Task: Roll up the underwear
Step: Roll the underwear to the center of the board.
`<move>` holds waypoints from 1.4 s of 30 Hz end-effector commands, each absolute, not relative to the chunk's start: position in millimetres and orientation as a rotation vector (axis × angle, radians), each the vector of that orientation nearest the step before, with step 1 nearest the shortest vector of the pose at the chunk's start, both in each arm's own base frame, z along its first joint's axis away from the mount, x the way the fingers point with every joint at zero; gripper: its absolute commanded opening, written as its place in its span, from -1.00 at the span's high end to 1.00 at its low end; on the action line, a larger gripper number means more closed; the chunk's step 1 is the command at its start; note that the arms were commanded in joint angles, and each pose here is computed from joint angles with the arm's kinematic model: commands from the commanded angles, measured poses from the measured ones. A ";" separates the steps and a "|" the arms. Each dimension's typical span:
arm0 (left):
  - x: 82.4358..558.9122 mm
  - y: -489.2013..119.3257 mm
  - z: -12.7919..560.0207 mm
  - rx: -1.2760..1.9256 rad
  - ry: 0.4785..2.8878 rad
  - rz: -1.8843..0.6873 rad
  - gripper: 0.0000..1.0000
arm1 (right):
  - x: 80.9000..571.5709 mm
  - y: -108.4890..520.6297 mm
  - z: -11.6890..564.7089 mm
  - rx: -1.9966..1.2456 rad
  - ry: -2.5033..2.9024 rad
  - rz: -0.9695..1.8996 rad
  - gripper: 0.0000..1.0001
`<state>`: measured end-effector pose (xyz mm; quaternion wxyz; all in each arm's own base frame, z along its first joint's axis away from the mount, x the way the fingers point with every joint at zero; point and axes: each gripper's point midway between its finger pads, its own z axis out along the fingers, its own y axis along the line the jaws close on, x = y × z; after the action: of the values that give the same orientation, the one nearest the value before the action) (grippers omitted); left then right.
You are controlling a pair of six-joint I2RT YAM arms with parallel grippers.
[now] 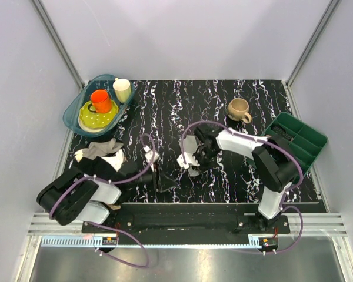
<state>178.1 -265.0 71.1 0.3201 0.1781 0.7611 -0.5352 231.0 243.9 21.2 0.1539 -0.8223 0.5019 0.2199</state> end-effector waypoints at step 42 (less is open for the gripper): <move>180.8 -380.3 31.1 1.428 1.524 -0.351 0.14 | 175.4 218.7 31.7 -2.283 1.971 1.363 0.71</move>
<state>161.1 -378.9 25.8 0.4649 0.6095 0.6148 -0.1854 181.3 217.7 21.8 -0.0757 -0.7003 0.5939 0.3887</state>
